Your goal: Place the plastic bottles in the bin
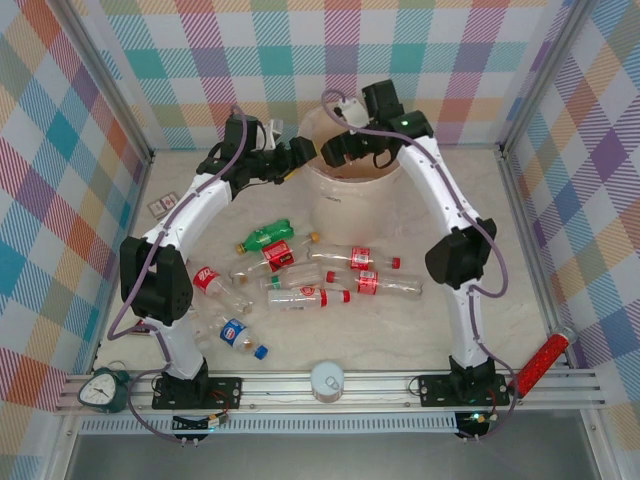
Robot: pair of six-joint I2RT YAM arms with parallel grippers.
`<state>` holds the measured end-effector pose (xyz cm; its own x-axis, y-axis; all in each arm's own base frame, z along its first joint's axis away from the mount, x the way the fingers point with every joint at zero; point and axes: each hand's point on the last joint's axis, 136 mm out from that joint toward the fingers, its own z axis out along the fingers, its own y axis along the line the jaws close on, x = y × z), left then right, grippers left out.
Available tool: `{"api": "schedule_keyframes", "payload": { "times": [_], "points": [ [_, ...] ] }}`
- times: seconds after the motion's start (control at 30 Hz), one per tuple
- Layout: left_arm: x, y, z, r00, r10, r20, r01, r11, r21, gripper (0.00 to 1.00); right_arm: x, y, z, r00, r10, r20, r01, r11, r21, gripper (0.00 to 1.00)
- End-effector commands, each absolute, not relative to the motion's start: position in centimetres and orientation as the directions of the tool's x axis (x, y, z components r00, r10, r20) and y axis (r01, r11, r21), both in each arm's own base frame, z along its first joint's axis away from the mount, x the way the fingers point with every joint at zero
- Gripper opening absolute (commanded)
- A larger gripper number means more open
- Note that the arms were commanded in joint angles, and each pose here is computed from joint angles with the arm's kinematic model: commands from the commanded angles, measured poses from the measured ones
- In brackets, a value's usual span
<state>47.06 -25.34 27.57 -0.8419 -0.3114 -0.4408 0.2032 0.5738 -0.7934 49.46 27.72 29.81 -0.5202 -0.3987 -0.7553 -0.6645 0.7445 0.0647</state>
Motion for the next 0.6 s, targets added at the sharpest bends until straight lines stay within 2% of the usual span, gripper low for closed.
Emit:
{"api": "schedule_keyframes", "payload": {
  "times": [0.0, 0.17, 0.3, 0.47, 0.57],
  "points": [
    [45.3, -26.0, 21.7, -0.918, -0.244, -0.314, 0.095, 0.632, -0.769, 0.83, 46.4, 26.4, 35.7, -0.409, -0.427, -0.807, -0.701, 0.712, -0.021, 0.99],
    [45.4, -26.1, 21.5, -0.923, -0.240, -0.302, 0.092, 0.625, -0.775, 0.83, 43.4, 24.3, 39.6, -0.343, -0.437, -0.831, -0.687, 0.721, -0.096, 0.99],
    [45.6, -26.1, 22.4, -0.919, -0.247, -0.309, 0.101, 0.608, -0.788, 0.84, 39.4, 22.7, 41.9, -0.270, -0.411, -0.871, -0.690, 0.713, -0.123, 0.99],
    [46.1, -25.3, 23.1, -0.905, -0.262, -0.336, 0.098, 0.640, -0.762, 0.84, 32.1, 21.6, 39.3, -0.236, -0.392, -0.889, -0.757, 0.648, -0.085, 1.00],
    [46.3, -25.1, 23.3, -0.902, -0.268, -0.339, 0.095, 0.642, -0.761, 0.84, 28.4, 21.8, 35.0, -0.265, -0.410, -0.873, -0.795, 0.605, -0.043, 0.98]
  ]
}}
